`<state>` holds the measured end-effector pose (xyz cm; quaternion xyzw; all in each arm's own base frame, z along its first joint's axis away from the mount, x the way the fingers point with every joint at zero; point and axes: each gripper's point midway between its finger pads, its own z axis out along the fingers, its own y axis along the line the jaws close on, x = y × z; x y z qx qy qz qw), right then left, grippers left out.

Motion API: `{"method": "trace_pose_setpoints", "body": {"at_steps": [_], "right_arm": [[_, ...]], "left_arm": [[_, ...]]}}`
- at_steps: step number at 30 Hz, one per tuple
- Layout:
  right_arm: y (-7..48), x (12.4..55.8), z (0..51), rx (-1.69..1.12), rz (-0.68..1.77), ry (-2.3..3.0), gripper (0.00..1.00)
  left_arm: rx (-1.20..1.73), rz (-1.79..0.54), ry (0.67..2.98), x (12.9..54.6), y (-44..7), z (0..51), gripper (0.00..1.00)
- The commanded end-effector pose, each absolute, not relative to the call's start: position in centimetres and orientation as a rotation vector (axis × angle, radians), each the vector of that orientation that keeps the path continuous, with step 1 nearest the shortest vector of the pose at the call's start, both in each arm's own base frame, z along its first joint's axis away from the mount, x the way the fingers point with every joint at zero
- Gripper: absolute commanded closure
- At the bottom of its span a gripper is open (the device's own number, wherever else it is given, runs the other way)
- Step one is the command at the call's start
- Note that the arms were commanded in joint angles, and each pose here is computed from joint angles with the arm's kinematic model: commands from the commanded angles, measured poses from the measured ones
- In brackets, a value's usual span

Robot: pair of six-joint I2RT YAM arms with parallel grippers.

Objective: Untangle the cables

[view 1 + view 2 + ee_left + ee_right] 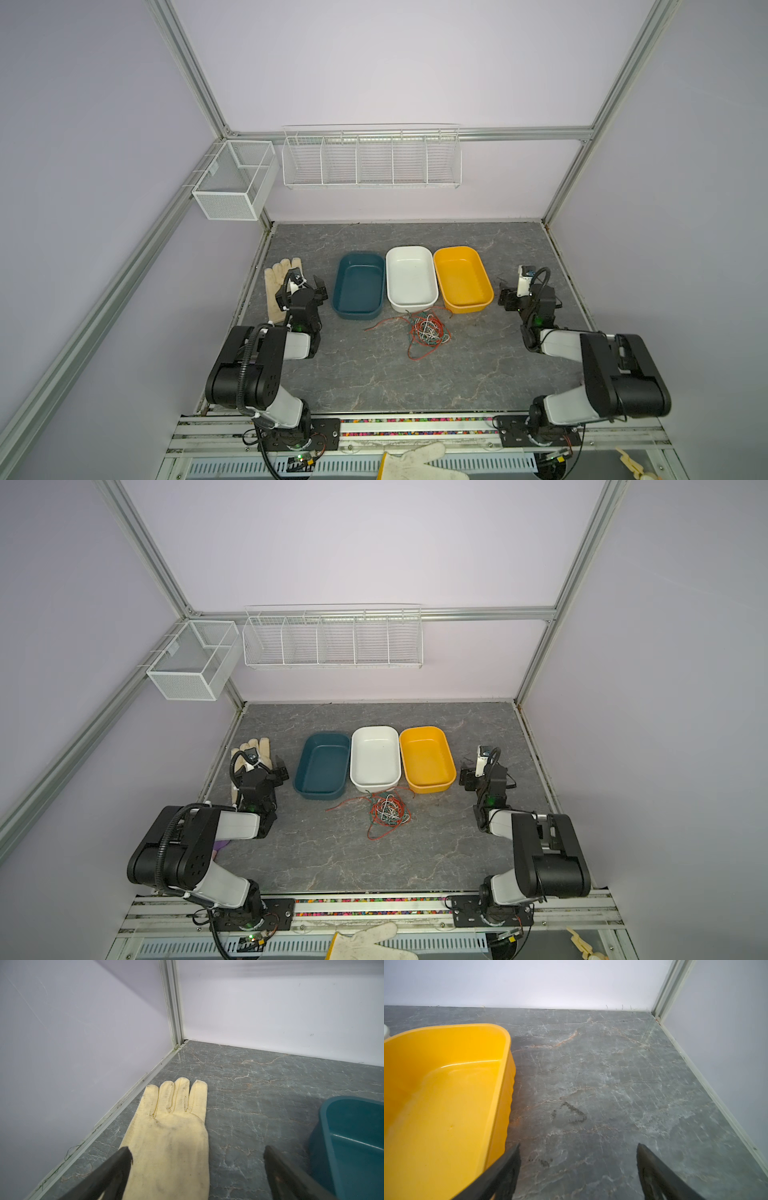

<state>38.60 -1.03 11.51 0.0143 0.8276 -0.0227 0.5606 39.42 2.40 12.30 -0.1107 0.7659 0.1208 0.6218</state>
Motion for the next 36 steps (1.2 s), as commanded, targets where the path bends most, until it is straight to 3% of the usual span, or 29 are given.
{"method": "trace_pose_setpoints", "body": {"at_steps": [1,12,17,29,36], "right_arm": [[-1.3,37.8,16.6,0.073,-0.058,1.872,0.12],[1.3,33.2,27.4,0.115,0.160,1.649,0.12],[-1.5,31.4,26.0,0.674,0.349,1.702,0.11],[7.0,31.2,23.0,0.406,0.656,2.076,0.12],[13.7,28.0,19.3,0.149,0.744,2.311,0.10]], "left_arm": [[-0.254,0.283,1.753,39.3,2.5,12.2,0.01],[-0.254,0.284,1.753,39.3,2.5,12.3,0.01],[-0.255,0.283,1.752,39.3,2.5,12.3,0.01],[-0.255,0.282,1.750,39.4,2.5,12.3,0.01],[-0.255,0.282,1.752,39.3,2.5,12.3,0.01]]}}
